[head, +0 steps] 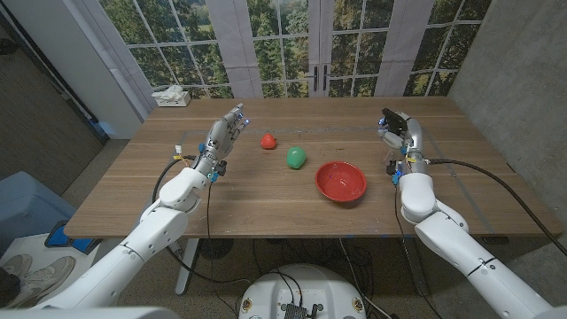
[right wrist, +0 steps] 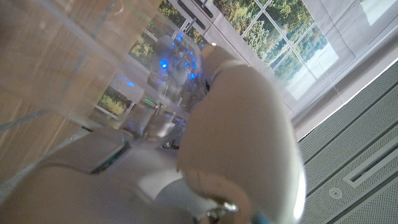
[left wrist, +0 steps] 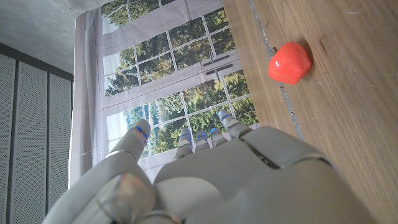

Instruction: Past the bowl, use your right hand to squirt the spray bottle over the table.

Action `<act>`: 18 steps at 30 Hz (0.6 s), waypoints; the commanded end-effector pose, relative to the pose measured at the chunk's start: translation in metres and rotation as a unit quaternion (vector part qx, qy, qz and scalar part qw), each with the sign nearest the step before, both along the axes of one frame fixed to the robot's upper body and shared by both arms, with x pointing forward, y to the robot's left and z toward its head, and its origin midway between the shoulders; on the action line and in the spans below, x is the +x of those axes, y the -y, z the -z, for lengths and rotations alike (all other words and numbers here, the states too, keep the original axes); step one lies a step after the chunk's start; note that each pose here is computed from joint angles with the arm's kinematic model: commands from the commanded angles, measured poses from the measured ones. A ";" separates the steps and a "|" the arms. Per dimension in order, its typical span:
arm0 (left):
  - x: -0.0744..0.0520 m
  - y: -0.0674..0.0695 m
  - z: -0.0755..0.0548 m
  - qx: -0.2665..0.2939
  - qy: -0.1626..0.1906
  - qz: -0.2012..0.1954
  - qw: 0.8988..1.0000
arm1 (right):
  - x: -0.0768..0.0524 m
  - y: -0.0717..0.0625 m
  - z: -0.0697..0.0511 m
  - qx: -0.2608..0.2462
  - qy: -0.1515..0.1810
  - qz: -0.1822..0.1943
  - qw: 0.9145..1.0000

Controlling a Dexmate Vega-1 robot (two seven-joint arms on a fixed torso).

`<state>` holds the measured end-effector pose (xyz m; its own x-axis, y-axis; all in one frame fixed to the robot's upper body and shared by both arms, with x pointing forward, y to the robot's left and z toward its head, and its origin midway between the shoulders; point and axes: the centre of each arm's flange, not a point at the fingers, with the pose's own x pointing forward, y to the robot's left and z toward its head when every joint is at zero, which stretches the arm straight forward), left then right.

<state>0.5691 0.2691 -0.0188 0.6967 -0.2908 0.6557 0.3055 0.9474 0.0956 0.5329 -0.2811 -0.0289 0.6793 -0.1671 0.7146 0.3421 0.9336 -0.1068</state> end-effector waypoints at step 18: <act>-0.008 0.009 -0.002 0.006 0.009 0.001 1.000 | -0.024 0.015 -0.008 -0.105 -0.036 -0.130 0.985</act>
